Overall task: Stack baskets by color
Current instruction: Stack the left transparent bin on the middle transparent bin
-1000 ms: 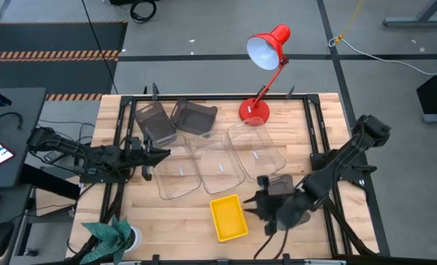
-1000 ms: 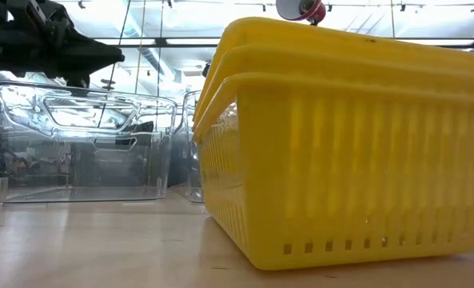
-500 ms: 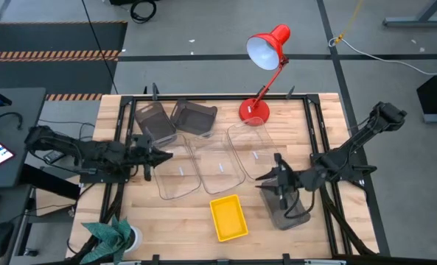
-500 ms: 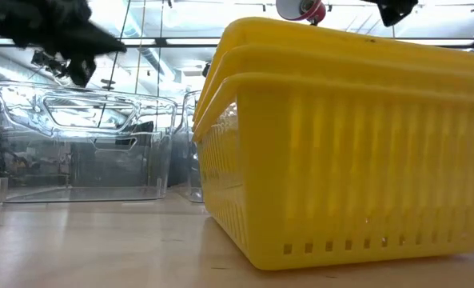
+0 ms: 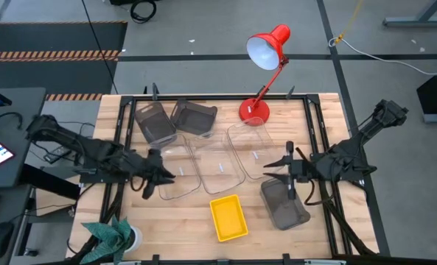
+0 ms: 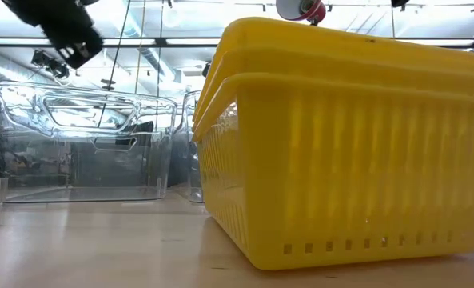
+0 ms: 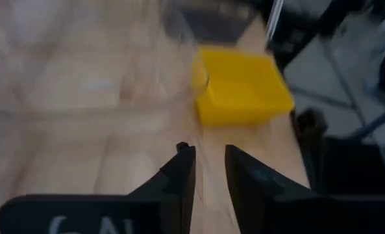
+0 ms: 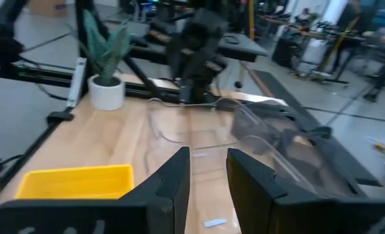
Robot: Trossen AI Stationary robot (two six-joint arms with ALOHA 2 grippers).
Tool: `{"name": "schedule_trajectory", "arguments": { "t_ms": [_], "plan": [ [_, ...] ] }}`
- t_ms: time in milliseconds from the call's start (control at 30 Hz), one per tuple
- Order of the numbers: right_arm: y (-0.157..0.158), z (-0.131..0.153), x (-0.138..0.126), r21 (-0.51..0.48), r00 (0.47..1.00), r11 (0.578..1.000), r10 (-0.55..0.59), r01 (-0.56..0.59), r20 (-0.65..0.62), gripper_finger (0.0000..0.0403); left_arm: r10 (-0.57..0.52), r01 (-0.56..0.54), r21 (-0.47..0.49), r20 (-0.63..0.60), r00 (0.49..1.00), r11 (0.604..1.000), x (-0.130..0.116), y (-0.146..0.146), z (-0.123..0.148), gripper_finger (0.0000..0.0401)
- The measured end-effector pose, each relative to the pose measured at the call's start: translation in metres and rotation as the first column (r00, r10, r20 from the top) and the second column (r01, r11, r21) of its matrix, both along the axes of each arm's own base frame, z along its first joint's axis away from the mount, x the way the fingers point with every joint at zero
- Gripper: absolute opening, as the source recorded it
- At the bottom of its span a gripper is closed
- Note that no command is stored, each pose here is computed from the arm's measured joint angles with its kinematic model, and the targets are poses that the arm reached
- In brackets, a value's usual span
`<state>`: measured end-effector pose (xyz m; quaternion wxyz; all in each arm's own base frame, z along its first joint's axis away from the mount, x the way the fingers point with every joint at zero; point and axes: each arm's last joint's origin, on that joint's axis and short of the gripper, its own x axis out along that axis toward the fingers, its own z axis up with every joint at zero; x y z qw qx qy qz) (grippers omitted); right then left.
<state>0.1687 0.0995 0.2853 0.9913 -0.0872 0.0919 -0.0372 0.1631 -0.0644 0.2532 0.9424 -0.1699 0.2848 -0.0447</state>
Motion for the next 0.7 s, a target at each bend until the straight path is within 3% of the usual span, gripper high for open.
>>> {"name": "schedule_trajectory", "arguments": {
  "t_ms": [267, 700],
  "plan": [
    [-0.007, 0.001, 0.002, -0.042, 0.997, 0.996, -0.081, 0.081, 0.006, 0.0107, -0.025, 0.040, 0.096, -0.156, 0.988, 0.995, 0.014, -0.026, -0.008, 0.0093],
    [-0.020, 0.001, 0.009, -0.021, 0.987, 0.987, -0.162, 0.162, 0.013, 0.0107, 0.069, 0.003, 0.174, -0.401, 0.914, 0.985, 0.038, -0.042, 0.001, 0.0093]
  ]
}}
